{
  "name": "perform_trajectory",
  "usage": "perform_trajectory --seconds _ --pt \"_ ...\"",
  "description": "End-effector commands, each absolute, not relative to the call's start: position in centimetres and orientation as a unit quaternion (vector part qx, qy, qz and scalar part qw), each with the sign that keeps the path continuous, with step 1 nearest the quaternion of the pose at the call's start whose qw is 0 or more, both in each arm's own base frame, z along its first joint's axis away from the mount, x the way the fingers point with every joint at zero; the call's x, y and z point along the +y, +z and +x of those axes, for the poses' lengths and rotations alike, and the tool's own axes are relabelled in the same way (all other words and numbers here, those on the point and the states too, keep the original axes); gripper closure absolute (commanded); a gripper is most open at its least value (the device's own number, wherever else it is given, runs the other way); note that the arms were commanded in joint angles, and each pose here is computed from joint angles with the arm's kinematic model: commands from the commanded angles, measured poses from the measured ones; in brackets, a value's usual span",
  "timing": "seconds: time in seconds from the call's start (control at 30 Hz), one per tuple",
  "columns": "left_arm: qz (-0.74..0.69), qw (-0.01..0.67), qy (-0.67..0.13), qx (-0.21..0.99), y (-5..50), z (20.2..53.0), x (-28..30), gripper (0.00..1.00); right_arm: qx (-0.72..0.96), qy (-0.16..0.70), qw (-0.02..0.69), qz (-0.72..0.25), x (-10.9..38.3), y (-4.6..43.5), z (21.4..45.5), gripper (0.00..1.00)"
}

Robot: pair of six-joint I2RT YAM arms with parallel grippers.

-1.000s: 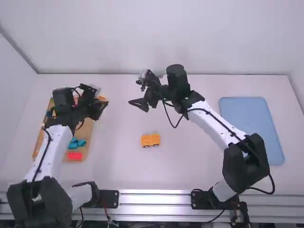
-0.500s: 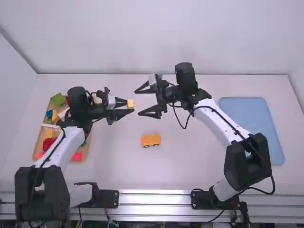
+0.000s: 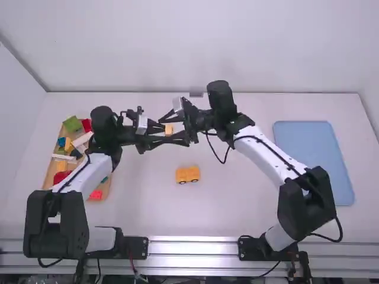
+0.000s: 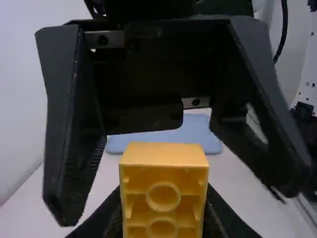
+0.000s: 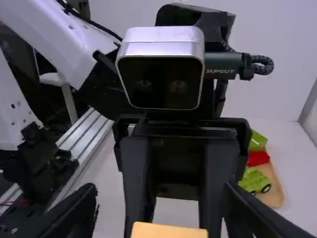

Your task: Assemble lego blocks to make yellow taxi

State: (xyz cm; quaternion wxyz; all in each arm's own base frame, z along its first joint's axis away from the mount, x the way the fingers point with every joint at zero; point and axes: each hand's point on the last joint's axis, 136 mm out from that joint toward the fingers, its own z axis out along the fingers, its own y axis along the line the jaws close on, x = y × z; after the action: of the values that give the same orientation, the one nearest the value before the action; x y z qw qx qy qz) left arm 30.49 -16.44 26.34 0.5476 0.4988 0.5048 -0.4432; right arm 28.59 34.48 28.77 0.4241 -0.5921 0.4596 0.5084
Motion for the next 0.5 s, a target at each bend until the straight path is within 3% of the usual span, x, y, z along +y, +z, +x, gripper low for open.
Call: perform_trajectory --seconds 0.0,0.23,0.47 --pt "0.496 0.538 -0.457 0.506 26.3 30.0 -16.5 0.86 0.46 0.498 0.44 -0.589 34.2 29.6 29.8 0.37" --pt "0.501 0.547 -0.451 0.496 27.6 30.0 -16.5 0.86 0.452 0.492 0.453 -0.591 34.0 30.0 30.1 0.41" --pt "0.481 0.558 -0.445 0.51 28.2 30.8 -16.5 0.83 0.442 0.491 0.458 -0.595 34.3 30.3 29.9 0.6"
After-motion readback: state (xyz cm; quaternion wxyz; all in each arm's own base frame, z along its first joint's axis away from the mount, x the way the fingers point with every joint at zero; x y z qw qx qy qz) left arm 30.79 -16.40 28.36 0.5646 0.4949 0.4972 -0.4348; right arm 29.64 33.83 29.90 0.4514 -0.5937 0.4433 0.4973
